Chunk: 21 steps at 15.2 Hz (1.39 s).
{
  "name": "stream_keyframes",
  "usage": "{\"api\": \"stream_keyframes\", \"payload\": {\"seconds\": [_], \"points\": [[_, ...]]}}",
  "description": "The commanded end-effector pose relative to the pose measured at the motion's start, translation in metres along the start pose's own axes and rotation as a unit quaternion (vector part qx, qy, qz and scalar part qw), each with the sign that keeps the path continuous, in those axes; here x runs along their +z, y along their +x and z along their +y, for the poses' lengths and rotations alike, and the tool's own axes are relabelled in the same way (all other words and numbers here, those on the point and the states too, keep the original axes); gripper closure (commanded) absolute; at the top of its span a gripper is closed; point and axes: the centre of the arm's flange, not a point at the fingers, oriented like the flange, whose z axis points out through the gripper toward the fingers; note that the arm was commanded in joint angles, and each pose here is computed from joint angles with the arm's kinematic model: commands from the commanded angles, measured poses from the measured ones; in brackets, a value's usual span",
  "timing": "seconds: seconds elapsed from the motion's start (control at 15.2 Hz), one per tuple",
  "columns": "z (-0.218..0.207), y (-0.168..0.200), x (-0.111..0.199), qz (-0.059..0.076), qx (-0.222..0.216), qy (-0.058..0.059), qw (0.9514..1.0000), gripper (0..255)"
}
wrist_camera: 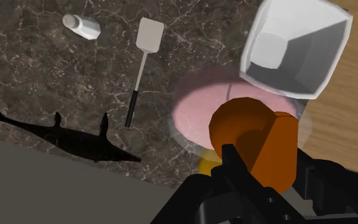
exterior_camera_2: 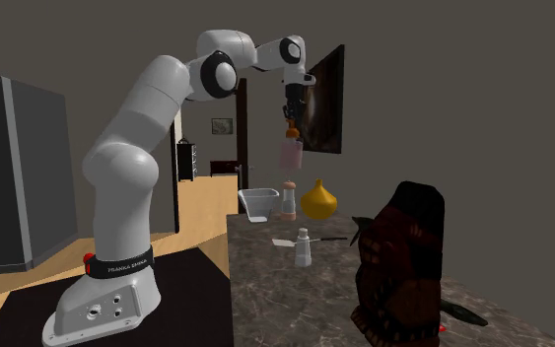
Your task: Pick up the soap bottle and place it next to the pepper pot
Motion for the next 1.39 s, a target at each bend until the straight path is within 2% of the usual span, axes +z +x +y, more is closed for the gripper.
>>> {"api": "stream_keyframes", "payload": {"seconds": [0.0,1.32], "points": [[-0.007,0.009,0.008,0.000,0.001,0.000,1.0000,255],[-0.007,0.009,0.113,0.000,0.001,0.000,1.0000,255]]}}
